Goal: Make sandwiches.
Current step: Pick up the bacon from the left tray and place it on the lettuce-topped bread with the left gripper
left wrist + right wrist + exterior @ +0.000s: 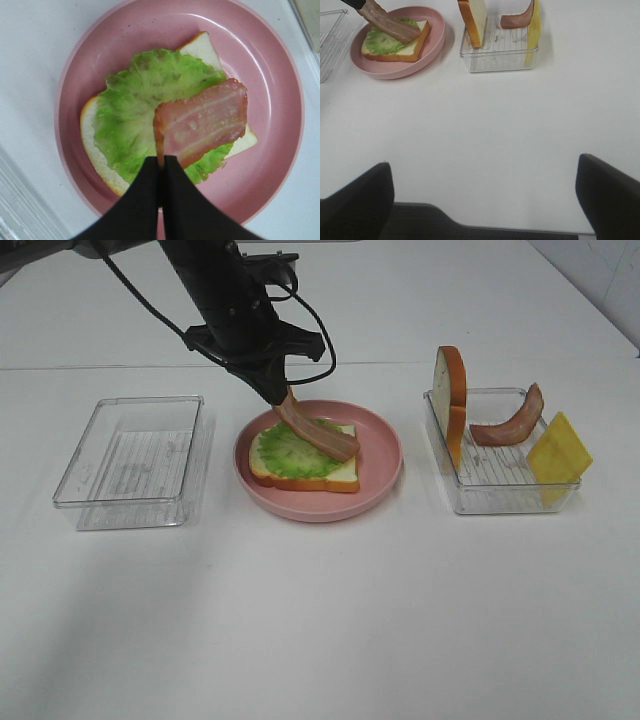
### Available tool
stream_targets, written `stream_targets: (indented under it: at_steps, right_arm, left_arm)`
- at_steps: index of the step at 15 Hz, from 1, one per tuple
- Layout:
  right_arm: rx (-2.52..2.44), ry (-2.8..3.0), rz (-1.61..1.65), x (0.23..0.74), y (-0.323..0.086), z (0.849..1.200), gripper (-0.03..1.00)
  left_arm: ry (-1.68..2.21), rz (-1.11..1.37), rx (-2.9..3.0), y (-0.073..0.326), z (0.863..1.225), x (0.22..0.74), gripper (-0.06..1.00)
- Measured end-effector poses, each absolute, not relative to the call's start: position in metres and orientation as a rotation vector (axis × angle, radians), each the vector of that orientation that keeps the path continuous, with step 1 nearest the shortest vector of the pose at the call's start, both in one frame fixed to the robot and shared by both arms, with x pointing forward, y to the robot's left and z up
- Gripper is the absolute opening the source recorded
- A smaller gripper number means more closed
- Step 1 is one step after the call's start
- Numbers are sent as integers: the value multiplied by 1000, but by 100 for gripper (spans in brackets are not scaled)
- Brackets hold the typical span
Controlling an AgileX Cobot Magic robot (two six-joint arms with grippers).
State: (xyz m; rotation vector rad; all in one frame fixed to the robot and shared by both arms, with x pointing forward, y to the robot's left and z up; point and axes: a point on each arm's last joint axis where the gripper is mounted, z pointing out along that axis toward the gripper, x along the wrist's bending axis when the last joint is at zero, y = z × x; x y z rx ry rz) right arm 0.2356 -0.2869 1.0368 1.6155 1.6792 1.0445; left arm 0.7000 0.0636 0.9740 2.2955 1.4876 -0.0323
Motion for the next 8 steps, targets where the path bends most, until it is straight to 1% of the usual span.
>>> stream_targets:
  at_steps: [6, 8]
  right_arm:
    - [1615, 1679, 1045, 236, -287, 1037, 94]
    - [1615, 1679, 1045, 236, -287, 1037, 94]
  left_arm:
    - [1491, -22, 2309, 65, 973, 700, 0]
    - [1498, -31, 2318, 65, 967, 701, 0]
